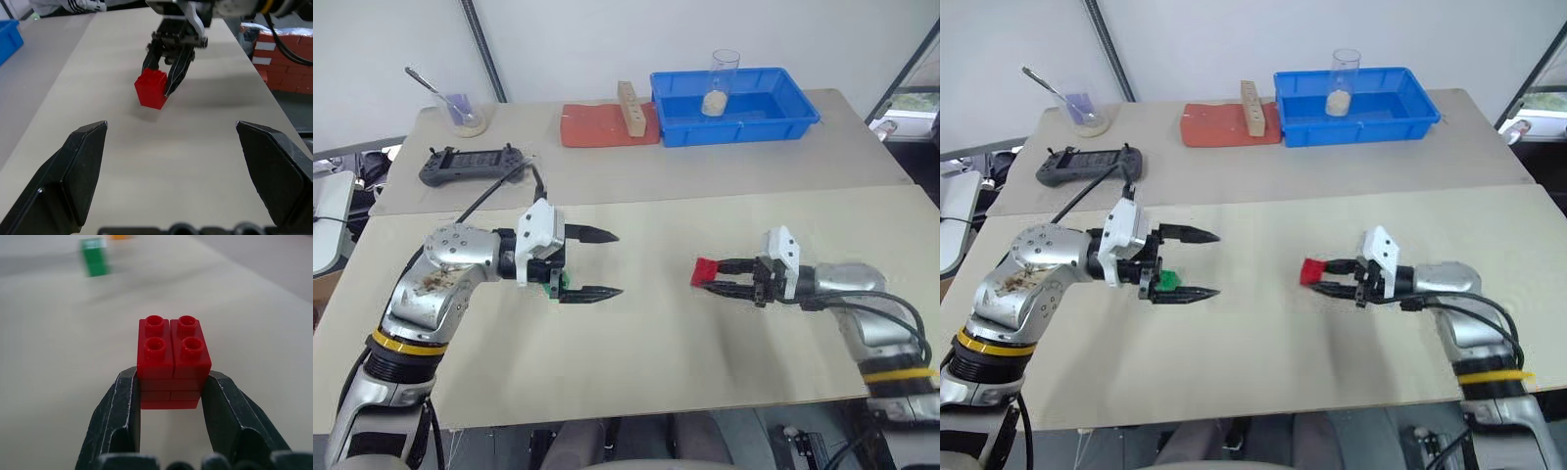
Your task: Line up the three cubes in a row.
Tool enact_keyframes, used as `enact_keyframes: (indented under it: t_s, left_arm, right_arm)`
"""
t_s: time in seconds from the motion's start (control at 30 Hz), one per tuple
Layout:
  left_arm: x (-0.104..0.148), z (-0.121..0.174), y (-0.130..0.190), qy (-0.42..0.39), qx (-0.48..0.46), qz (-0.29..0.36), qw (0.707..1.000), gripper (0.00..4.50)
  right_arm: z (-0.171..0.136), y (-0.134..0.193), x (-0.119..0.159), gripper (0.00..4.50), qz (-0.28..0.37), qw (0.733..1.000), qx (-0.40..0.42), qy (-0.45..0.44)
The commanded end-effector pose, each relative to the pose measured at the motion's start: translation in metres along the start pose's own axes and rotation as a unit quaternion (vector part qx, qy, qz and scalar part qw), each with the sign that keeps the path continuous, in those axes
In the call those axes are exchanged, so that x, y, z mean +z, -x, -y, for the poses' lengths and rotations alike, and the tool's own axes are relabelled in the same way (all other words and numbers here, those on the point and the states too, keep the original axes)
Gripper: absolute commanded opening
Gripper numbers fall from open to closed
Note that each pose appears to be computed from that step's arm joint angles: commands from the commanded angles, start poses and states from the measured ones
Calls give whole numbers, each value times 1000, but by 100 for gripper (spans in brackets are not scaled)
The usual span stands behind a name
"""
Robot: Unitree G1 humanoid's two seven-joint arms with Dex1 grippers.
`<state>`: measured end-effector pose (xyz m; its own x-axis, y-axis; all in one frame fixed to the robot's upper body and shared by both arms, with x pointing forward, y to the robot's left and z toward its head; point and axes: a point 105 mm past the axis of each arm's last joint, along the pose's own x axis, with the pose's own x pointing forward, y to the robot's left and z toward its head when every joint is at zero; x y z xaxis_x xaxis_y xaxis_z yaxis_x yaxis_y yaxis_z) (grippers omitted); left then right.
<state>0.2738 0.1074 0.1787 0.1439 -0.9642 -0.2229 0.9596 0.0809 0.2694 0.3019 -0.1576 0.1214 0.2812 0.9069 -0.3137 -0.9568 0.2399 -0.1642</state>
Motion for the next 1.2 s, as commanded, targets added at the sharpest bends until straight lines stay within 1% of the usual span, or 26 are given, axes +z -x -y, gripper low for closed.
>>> enact_keyframes:
  t_s: [0.03,0.17,0.27,0.57,0.63,0.7,0.73,0.83,0.97,1.03,1.13,1.2]
  left_arm:
    - [7,6,6,-34,6,-1,999,450]
    - [4,13,9,-30,19,-9,999,450]
    - [4,19,10,-23,25,-9,999,450]
    - [1,25,9,-16,30,-11,999,450]
    - [1,26,9,-14,28,-12,999,450]
    - [1,27,8,-12,28,-12,999,450]
    - [0,28,8,-11,28,-11,999,450]
    - [-1,29,7,0,39,-6,999,450]
    - [-12,29,13,25,94,-11,995,450]
    - [-19,29,18,41,141,-10,989,450]
    - [-26,28,28,61,229,-1,971,450]
    - [-32,31,34,74,296,4,952,450]
  right_arm:
    - [-1,-3,-5,139,-22,997,67,45]
    - [12,-3,-12,139,-38,993,95,56]
    - [22,2,-19,139,-66,989,112,66]
    - [32,4,-29,139,-100,985,124,70]
    - [33,6,-31,244,-109,984,123,73]
    - [36,9,-33,310,-115,984,118,72]
    - [37,10,-33,352,-117,984,116,73]
    - [39,14,-33,446,-120,984,111,73]
    - [39,23,-29,446,-118,986,103,63]
    - [38,28,-21,446,-106,988,97,59]
    - [39,32,5,446,-64,993,81,55]
    - [36,29,31,446,-32,995,67,61]
